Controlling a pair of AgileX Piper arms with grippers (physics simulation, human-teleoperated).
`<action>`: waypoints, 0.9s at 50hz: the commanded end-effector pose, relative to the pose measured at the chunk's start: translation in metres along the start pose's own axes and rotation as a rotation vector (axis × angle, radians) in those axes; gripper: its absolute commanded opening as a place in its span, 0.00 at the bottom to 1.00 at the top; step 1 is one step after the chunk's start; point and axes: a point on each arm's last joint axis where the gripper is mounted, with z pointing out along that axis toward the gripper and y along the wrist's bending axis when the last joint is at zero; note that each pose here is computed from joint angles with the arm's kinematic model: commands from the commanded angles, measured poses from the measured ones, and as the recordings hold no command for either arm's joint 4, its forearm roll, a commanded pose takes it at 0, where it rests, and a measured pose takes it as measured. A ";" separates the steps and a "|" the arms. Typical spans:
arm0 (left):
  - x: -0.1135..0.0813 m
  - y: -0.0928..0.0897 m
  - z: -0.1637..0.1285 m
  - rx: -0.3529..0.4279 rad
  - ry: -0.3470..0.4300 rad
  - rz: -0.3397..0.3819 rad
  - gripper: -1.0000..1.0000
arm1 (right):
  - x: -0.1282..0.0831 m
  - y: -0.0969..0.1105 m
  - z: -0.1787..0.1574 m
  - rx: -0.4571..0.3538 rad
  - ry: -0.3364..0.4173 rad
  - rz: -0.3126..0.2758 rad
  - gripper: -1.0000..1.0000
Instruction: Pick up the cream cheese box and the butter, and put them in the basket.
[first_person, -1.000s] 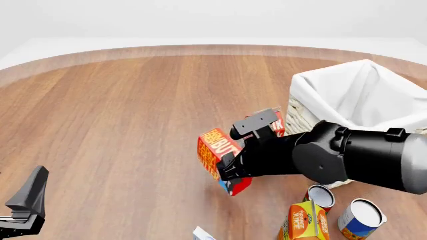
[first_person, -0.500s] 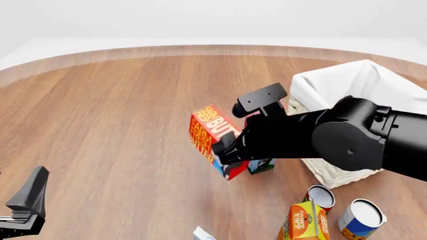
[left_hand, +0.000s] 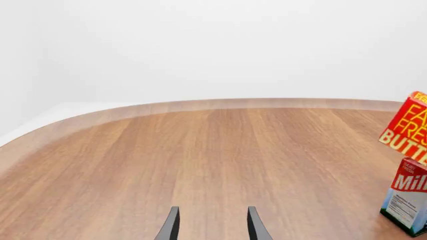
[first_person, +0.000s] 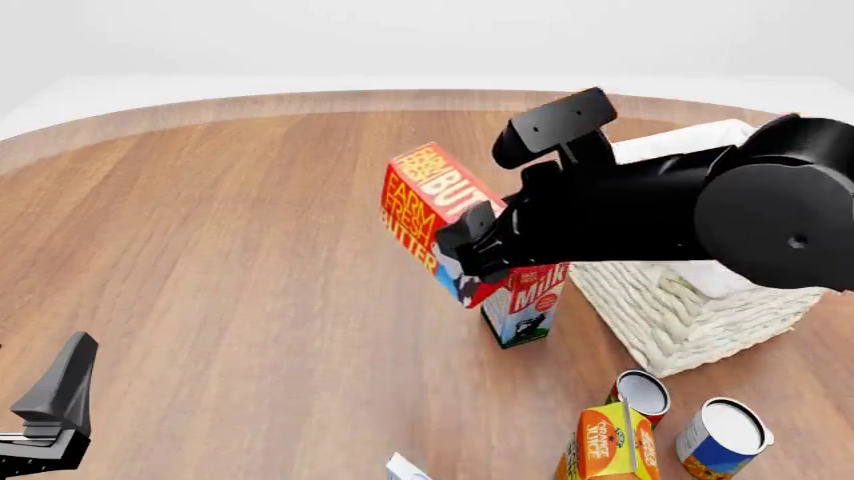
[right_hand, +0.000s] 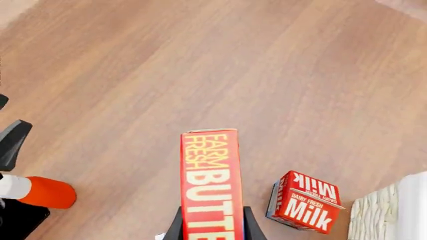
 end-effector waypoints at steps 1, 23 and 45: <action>0.000 0.000 0.000 0.000 0.000 0.000 1.00 | -0.031 -0.005 -0.040 0.019 -0.107 -0.034 0.00; 0.000 0.000 0.000 0.000 0.000 0.000 1.00 | -0.041 -0.033 -0.081 0.130 -0.202 -0.028 0.00; 0.000 0.000 0.000 0.000 0.000 0.000 1.00 | -0.040 -0.073 -0.130 0.314 -0.350 0.190 0.00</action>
